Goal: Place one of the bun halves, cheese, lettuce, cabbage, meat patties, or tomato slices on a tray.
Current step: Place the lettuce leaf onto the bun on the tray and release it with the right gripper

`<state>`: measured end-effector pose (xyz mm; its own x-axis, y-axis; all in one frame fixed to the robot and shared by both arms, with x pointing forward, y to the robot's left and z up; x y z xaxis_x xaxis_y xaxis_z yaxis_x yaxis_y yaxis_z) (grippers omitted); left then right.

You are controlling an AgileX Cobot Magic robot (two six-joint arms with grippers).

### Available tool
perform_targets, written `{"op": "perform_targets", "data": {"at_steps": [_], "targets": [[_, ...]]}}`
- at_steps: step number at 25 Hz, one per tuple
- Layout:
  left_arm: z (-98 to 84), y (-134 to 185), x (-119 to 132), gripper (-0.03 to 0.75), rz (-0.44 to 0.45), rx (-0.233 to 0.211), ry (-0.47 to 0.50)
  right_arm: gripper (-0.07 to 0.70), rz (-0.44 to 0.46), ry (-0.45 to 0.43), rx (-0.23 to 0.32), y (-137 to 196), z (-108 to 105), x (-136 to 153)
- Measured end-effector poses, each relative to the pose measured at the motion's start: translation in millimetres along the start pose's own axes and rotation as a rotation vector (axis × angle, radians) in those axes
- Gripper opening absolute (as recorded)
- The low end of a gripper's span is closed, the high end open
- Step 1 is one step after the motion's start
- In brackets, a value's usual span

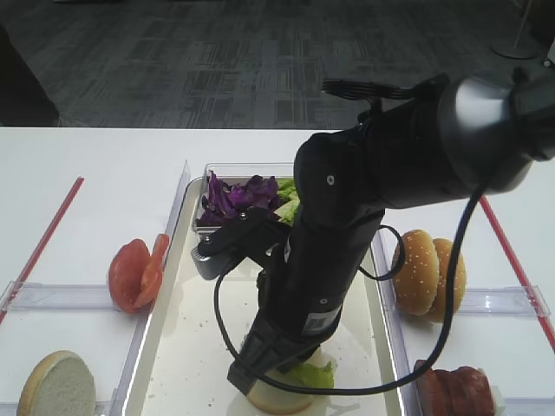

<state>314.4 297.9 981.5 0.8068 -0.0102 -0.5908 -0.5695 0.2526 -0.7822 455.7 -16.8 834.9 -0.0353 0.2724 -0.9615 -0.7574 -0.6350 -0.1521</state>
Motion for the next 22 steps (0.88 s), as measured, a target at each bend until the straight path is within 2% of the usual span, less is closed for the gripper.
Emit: {"op": "perform_targets", "data": {"at_steps": [14,17,22], "targets": [[0.0,0.0,0.0,0.366,0.0,0.0,0.0,0.055,-0.025,0.005,-0.006,-5.6,-1.7,3.7],[0.0,0.0,0.0,0.366,0.0,0.0,0.0,0.096,-0.026,0.004,-0.004,-5.7,-1.5,3.7],[0.0,0.0,0.0,0.366,0.0,0.0,0.0,0.219,-0.026,0.003,-0.003,-5.7,-1.3,3.7]]}}
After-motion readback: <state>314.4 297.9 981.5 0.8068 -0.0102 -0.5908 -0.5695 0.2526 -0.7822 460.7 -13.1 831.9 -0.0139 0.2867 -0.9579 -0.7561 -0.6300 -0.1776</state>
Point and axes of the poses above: a point on each arm's last joint axis where the gripper is mounted, x pointing out along that axis toward the gripper, z along the wrist's bending axis when the last joint is at zero, y = z × x, the point moved 10 cm from there along x, pointing out along that axis toward the gripper, and after that the axes turned 12 degrees about x, right-handed, at the moved point
